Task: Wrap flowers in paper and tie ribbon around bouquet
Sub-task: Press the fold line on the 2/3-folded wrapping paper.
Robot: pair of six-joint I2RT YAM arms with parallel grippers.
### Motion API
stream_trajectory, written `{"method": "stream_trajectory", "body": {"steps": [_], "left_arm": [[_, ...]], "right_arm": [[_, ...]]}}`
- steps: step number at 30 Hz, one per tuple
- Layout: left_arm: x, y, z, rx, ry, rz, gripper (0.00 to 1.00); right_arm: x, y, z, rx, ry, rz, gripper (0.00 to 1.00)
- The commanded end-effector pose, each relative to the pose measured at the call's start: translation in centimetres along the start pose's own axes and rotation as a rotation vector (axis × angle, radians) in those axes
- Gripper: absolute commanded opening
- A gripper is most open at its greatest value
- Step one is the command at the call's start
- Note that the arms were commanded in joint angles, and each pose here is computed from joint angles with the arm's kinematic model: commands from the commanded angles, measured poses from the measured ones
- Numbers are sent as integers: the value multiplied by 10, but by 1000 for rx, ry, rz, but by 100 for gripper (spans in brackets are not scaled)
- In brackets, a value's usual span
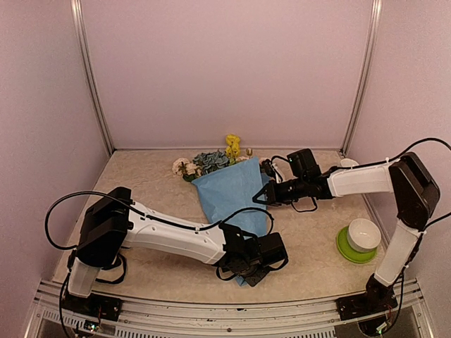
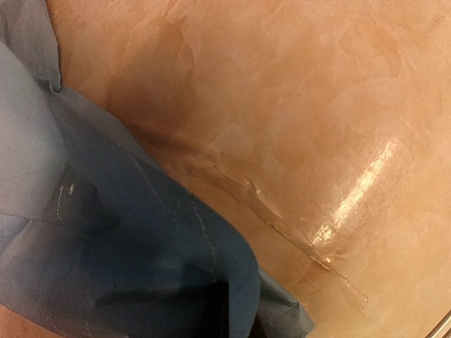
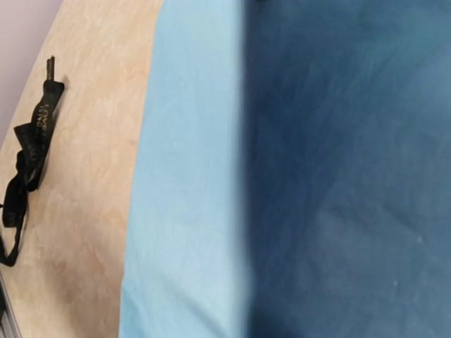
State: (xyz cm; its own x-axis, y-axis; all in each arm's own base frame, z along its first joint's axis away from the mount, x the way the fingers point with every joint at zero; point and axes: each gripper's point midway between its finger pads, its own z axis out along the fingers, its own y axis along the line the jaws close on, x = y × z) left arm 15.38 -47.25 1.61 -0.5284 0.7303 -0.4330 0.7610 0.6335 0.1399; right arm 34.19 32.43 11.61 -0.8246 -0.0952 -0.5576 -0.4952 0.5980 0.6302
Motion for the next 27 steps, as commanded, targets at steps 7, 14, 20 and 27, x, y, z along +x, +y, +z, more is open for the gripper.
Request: {"method": "stream_trajectory", "body": {"steps": [7, 14, 20, 27], "left_arm": [[-3, -18, -26, 115, -12, 86, 11], [-6, -23, -37, 153, -33, 106, 18], [-44, -54, -116, 377, -262, 187, 58], [-74, -6, -154, 508, -424, 34, 50]], "right_arm": [[11, -16, 10, -5, 17, -6, 0], [9, -22, 9, 4, 0, 0, 0], [16, -28, 9, 12, 4, 17, 0], [21, -32, 13, 8, 14, 28, 0]]}}
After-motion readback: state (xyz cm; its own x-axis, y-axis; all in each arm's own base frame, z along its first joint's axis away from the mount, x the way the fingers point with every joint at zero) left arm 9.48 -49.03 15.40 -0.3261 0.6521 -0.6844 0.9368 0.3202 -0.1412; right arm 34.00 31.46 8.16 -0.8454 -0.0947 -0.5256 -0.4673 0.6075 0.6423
